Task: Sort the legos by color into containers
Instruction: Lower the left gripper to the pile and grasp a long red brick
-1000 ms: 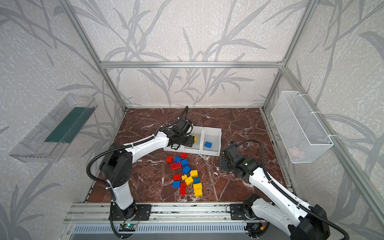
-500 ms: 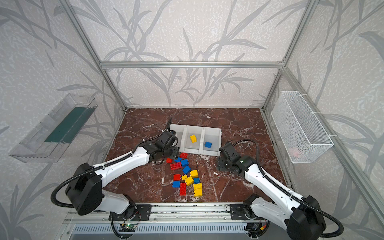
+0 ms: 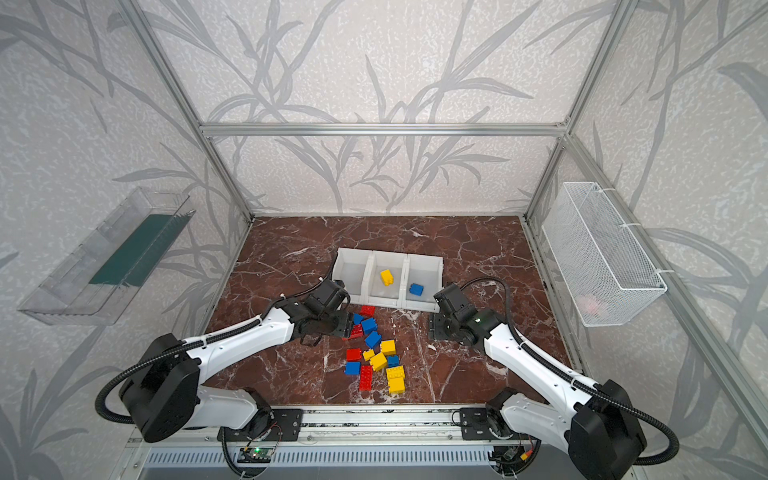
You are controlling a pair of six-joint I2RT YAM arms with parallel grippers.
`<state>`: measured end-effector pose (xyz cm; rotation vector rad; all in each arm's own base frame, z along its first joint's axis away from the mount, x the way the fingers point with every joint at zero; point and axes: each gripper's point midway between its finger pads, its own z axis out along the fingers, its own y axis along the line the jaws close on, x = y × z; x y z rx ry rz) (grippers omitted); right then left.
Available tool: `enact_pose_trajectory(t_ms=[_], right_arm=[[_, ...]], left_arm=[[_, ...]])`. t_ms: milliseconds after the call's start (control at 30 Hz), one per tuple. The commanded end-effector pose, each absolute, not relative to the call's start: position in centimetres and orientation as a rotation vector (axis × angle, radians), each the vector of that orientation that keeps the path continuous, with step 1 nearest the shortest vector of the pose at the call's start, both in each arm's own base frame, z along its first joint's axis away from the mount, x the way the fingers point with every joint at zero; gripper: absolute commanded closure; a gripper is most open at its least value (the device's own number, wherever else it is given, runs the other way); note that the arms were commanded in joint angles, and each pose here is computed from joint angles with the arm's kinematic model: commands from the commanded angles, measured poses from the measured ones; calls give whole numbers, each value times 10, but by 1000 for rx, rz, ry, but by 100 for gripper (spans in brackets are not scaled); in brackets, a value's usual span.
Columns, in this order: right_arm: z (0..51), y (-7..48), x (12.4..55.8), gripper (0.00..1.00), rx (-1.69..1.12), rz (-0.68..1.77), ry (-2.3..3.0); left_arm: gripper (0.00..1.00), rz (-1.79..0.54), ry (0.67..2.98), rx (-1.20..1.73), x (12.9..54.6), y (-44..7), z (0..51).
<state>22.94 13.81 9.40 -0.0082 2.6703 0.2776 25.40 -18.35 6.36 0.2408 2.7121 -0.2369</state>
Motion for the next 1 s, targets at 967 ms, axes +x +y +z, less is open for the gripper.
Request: enact_pose_trajectory(t_ms=[967], right_arm=[[87, 134, 220, 22, 21, 265, 2687]], left_arm=[[36, -224, 2778, 763, 237, -220, 27]])
